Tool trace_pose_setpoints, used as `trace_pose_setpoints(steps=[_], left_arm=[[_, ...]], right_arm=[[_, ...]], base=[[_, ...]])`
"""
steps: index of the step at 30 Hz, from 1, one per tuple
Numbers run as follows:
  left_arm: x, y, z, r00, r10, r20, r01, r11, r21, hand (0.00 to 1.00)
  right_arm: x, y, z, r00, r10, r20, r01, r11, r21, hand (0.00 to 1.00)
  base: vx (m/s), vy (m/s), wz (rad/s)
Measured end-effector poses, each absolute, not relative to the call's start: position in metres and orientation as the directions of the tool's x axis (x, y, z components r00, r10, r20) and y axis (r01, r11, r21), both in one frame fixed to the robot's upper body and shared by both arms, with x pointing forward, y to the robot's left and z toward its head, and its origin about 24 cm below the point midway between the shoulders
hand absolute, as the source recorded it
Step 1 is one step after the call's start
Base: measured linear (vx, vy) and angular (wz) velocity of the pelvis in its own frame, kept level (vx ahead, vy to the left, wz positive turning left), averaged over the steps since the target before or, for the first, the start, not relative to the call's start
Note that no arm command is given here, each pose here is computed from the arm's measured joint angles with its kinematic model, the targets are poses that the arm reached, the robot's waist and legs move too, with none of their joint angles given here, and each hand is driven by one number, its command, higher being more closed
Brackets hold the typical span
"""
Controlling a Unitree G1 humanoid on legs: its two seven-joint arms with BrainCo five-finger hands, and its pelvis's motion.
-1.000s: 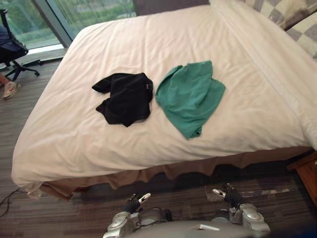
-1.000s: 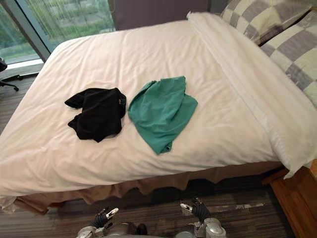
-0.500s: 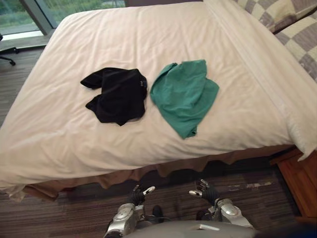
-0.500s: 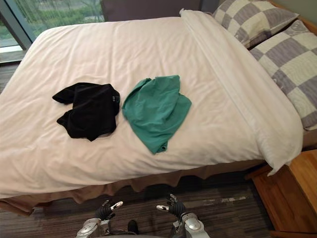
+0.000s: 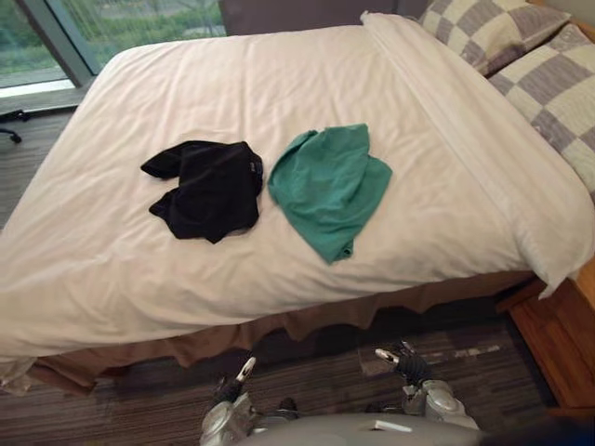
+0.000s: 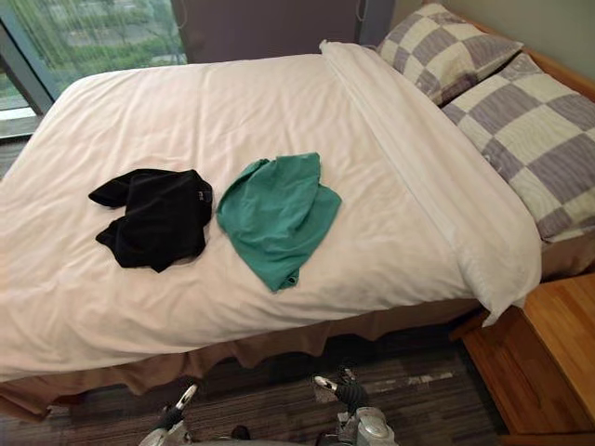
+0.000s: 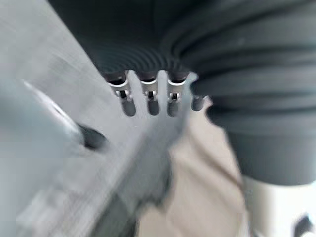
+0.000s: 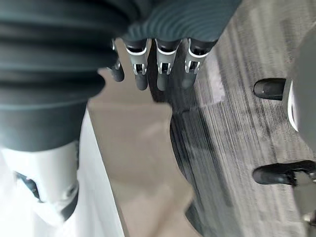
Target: Tidy the bed and pick cloth on bed and put in laundry
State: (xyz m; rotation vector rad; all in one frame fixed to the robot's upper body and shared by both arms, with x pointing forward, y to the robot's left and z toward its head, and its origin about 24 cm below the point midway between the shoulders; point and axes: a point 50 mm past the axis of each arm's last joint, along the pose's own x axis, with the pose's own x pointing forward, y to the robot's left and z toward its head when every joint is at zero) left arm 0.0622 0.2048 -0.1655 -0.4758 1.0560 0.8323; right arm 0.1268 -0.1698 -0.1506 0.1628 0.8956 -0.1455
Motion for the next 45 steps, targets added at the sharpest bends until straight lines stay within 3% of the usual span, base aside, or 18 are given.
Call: trace_pose_setpoints(steps=[2, 4, 7, 9, 11, 14, 16, 19, 21, 25, 30, 37, 40, 45], left_arm=[[0.053, 0.211, -0.166, 0.203, 0.411, -0.889, -0.752, 0.647, 0.127, 0.0], [0.054, 0.211, -0.165, 0.237, 0.416, -0.878, -0.65, 0.739, 0.174, 0.0], [0.068, 0.212, -0.162, 0.269, 0.427, -0.863, -0.646, 0.745, 0.167, 0.0], [0.086, 0.216, -0.157, 0.277, 0.451, -0.849, -0.703, 0.697, 0.14, 0.0], [0.104, 0.226, -0.149, 0.342, 0.473, -0.812, -0.71, 0.696, 0.108, 0.0], [0.124, 0.259, -0.128, 0.424, 0.554, -0.716, -0.72, 0.686, 0.105, 0.0], [0.138, 0.299, -0.1, 0.482, 0.652, -0.586, -0.743, 0.658, 0.122, 0.0], [0.157, 0.346, -0.049, 0.572, 0.738, -0.358, -0.749, 0.648, 0.138, 0.0], [0.169, 0.364, -0.015, 0.64, 0.74, -0.209, -0.731, 0.669, 0.132, 0.0], [0.192, 0.374, 0.041, 0.778, 0.628, 0.023, -0.623, 0.766, 0.157, 0.0], [0.225, 0.334, 0.058, 0.904, 0.413, 0.106, -0.426, 0.868, 0.253, 0.0], [0.232, 0.262, 0.008, 0.934, 0.357, -0.027, -0.338, 0.903, 0.266, 0.0], [0.23, 0.281, 0.006, 0.917, 0.398, -0.029, -0.357, 0.849, 0.39, 0.0], [0.241, 0.294, 0.029, 0.913, 0.408, 0.026, -0.377, 0.816, 0.437, 0.0]], right_arm=[[0.12, -0.176, -0.152, 0.599, -0.103, -0.794, 0.251, 0.966, 0.064, 0.0], [0.112, -0.186, -0.153, 0.575, -0.17, -0.8, 0.345, 0.937, 0.048, 0.0], [0.111, -0.2, -0.15, 0.573, -0.242, -0.783, 0.431, 0.901, 0.037, 0.0], [0.112, -0.219, -0.145, 0.572, -0.317, -0.756, 0.518, 0.855, 0.033, 0.0], [0.115, -0.243, -0.135, 0.581, -0.392, -0.713, 0.572, 0.82, 0.014, 0.0], [0.117, -0.295, -0.112, 0.588, -0.531, -0.611, 0.652, 0.758, -0.031, 0.0], [0.119, -0.345, -0.076, 0.604, -0.649, -0.461, 0.703, 0.707, -0.074, 0.0], [0.125, -0.39, -0.016, 0.677, -0.705, -0.213, 0.69, 0.708, -0.151, 0.0], [0.138, -0.4, 0.022, 0.745, -0.664, -0.061, 0.64, 0.738, -0.215, 0.0], [0.173, -0.385, 0.076, 0.872, -0.465, 0.154, 0.489, 0.809, -0.326, 0.0], [0.218, -0.343, 0.097, 0.965, -0.181, 0.19, 0.245, 0.881, -0.405, 0.0], [0.246, -0.281, 0.064, 0.998, 0.056, 0.042, -0.033, 0.903, -0.429, 0.0], [0.257, -0.261, 0.055, 0.991, 0.131, -0.014, -0.124, 0.891, -0.436, 0.0], [0.265, -0.226, 0.042, 0.976, 0.202, -0.082, -0.217, 0.879, -0.423, 0.0]], base=[[0.09, 0.006, 0.02], [0.04, 0.001, -0.03], [0.01, -0.006, -0.07], [0.0, 0.0, 0.0], [-0.05, -0.003, -0.09], [-0.03, 0.002, -0.06], [-0.04, 0.003, 0.0], [-0.03, 0.005, 0.03], [0.0, 0.0, 0.0], [0.06, -0.013, -0.01], [0.08, -0.015, 0.03], [0.01, -0.02, 0.12], [-0.02, -0.014, 0.02], [-0.05, -0.007, -0.04]])
